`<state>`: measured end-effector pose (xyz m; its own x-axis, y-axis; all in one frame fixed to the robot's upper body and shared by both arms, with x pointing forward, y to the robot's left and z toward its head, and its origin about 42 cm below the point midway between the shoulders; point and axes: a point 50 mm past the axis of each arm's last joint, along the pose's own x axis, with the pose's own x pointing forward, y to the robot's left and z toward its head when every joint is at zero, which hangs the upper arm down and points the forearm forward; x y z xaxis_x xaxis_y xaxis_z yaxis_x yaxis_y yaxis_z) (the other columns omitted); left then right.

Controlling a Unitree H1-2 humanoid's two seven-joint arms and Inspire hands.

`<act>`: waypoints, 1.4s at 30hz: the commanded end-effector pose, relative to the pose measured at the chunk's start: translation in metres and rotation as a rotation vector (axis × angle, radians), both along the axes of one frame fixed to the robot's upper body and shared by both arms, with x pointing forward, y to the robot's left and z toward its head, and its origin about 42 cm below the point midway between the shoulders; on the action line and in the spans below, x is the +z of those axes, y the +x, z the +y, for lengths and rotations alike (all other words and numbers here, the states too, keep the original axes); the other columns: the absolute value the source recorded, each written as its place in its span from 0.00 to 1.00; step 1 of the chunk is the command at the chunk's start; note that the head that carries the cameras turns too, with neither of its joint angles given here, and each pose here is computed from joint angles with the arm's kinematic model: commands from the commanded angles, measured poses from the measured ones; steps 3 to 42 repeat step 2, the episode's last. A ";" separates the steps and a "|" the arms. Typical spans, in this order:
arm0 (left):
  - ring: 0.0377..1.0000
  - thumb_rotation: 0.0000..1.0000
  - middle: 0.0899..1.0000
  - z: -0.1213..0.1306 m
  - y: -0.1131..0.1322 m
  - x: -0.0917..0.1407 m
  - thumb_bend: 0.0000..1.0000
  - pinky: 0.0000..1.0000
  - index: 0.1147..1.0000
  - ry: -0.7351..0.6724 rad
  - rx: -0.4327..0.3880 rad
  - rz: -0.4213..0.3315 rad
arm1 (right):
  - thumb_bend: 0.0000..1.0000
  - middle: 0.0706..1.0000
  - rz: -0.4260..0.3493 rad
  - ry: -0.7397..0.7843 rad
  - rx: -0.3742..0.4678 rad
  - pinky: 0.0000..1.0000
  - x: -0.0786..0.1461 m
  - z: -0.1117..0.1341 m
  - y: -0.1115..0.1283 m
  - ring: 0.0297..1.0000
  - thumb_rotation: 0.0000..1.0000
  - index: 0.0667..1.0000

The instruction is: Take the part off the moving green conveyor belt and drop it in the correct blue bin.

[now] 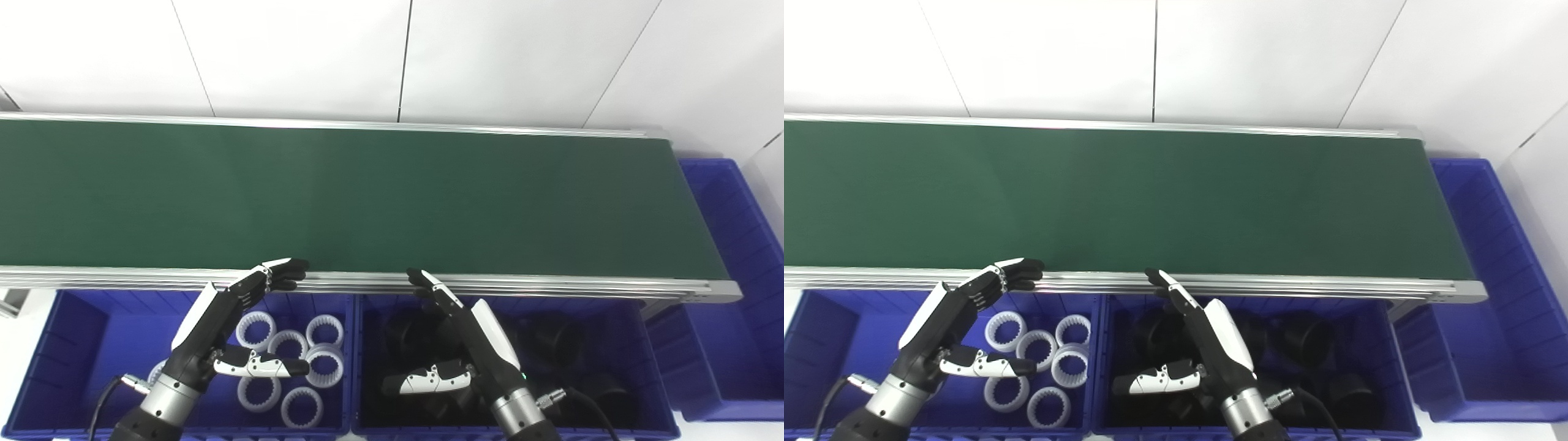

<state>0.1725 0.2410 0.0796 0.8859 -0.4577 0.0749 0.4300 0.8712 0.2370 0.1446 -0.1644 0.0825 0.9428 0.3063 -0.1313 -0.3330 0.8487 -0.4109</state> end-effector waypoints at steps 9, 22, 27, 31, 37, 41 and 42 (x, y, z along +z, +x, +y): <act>0.79 0.23 0.81 -0.001 0.001 0.008 0.96 0.76 0.77 -0.004 -0.004 -0.056 | 0.92 0.89 -0.048 0.026 -0.010 0.79 0.011 0.004 0.001 0.85 0.27 0.91; 0.79 0.23 0.81 -0.001 0.001 0.008 0.96 0.76 0.77 -0.004 -0.004 -0.056 | 0.92 0.89 -0.048 0.026 -0.010 0.79 0.011 0.004 0.001 0.85 0.27 0.91; 0.79 0.23 0.81 -0.001 0.001 0.008 0.96 0.76 0.77 -0.004 -0.004 -0.056 | 0.92 0.89 -0.048 0.026 -0.010 0.79 0.011 0.004 0.001 0.85 0.27 0.91; 0.79 0.23 0.81 -0.001 0.001 0.008 0.96 0.76 0.77 -0.004 -0.004 -0.056 | 0.92 0.89 -0.048 0.026 -0.010 0.79 0.011 0.004 0.001 0.85 0.27 0.91; 0.79 0.23 0.81 -0.001 0.001 0.008 0.96 0.76 0.77 -0.004 -0.004 -0.056 | 0.92 0.89 -0.048 0.026 -0.010 0.79 0.011 0.004 0.001 0.85 0.27 0.91; 0.79 0.23 0.81 -0.001 0.001 0.008 0.96 0.76 0.77 -0.004 -0.004 -0.056 | 0.92 0.89 -0.048 0.026 -0.010 0.79 0.011 0.004 0.001 0.85 0.27 0.91; 0.79 0.23 0.81 -0.001 0.001 0.008 0.96 0.76 0.77 -0.004 -0.004 -0.056 | 0.92 0.89 -0.048 0.026 -0.010 0.79 0.011 0.004 0.001 0.85 0.27 0.91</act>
